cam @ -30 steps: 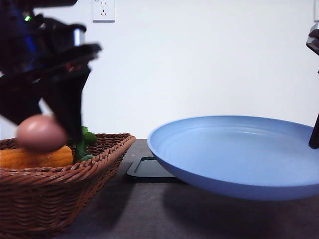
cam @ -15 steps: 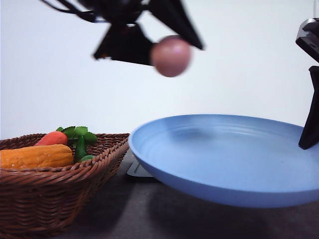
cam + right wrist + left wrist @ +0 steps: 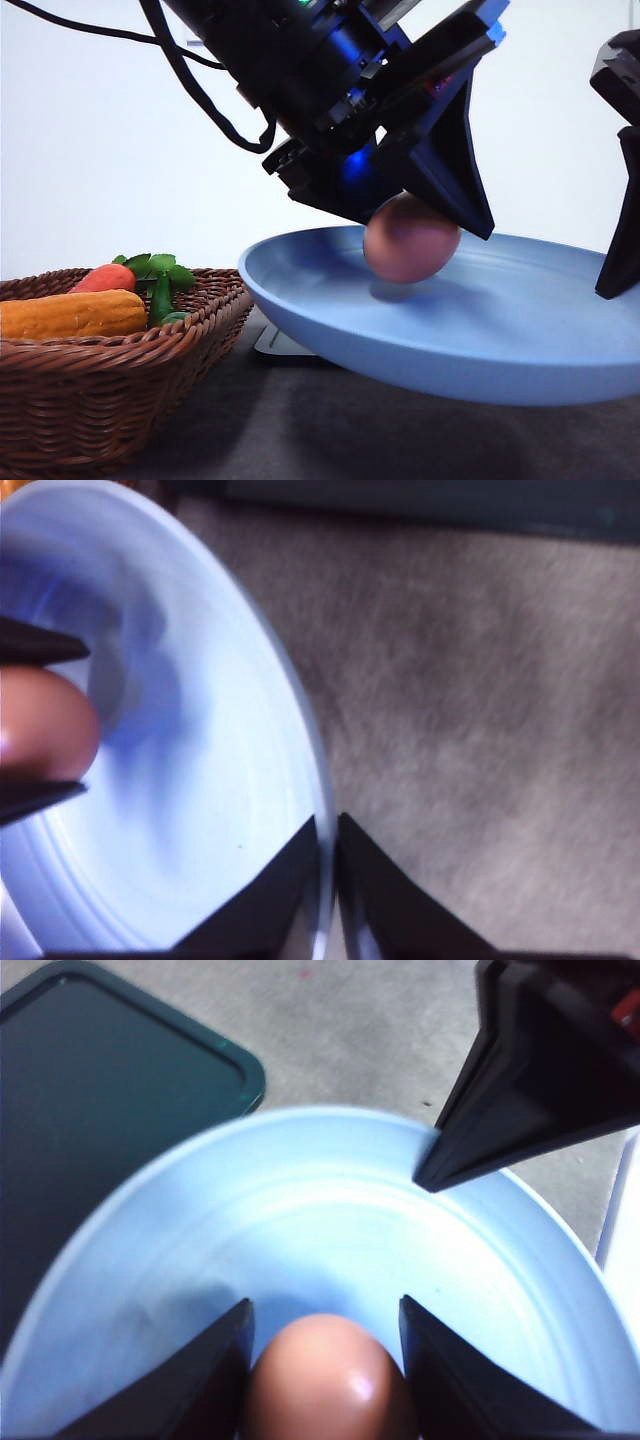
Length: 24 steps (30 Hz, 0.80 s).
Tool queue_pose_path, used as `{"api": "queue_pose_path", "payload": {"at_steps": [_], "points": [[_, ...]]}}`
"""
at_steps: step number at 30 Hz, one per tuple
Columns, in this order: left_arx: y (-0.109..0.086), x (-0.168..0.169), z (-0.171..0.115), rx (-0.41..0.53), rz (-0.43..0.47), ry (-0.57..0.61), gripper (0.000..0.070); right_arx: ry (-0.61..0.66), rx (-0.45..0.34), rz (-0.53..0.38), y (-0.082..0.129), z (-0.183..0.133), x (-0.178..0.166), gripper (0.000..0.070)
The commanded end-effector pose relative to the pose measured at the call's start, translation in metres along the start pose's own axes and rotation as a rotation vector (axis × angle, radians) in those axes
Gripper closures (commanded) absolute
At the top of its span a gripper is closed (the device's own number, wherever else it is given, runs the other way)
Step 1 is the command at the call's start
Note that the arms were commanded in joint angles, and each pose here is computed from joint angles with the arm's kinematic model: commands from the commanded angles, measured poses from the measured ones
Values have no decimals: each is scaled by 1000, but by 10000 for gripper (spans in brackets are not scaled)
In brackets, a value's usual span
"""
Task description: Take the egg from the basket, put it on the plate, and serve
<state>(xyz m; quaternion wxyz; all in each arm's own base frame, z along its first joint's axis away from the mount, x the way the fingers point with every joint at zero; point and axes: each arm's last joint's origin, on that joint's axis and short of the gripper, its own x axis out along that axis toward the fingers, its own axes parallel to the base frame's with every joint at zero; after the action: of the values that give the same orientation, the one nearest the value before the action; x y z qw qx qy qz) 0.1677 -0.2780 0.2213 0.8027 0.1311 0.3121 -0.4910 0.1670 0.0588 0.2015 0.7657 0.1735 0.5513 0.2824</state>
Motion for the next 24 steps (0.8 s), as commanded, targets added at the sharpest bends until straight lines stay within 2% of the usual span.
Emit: {"api": "queue_pose_path", "payload": {"at_steps": [1,5,13,17,24], "points": [[-3,6,2,23,-6,-3,374,2,2,26,2,3,0,700],[-3,7,2,19,-6,-1,324,1,-1,36,3,3,0,700],[-4,-5,11,-8,-7,-46,325,1,27,32,1,3,0,700],[-7,-32,29,-16,-11,-134,327,-20,43,27,-5,9,3,700],[-11,-110,46,-9,45,-326,327,-49,122,-11,-25,43,5,700]]}}
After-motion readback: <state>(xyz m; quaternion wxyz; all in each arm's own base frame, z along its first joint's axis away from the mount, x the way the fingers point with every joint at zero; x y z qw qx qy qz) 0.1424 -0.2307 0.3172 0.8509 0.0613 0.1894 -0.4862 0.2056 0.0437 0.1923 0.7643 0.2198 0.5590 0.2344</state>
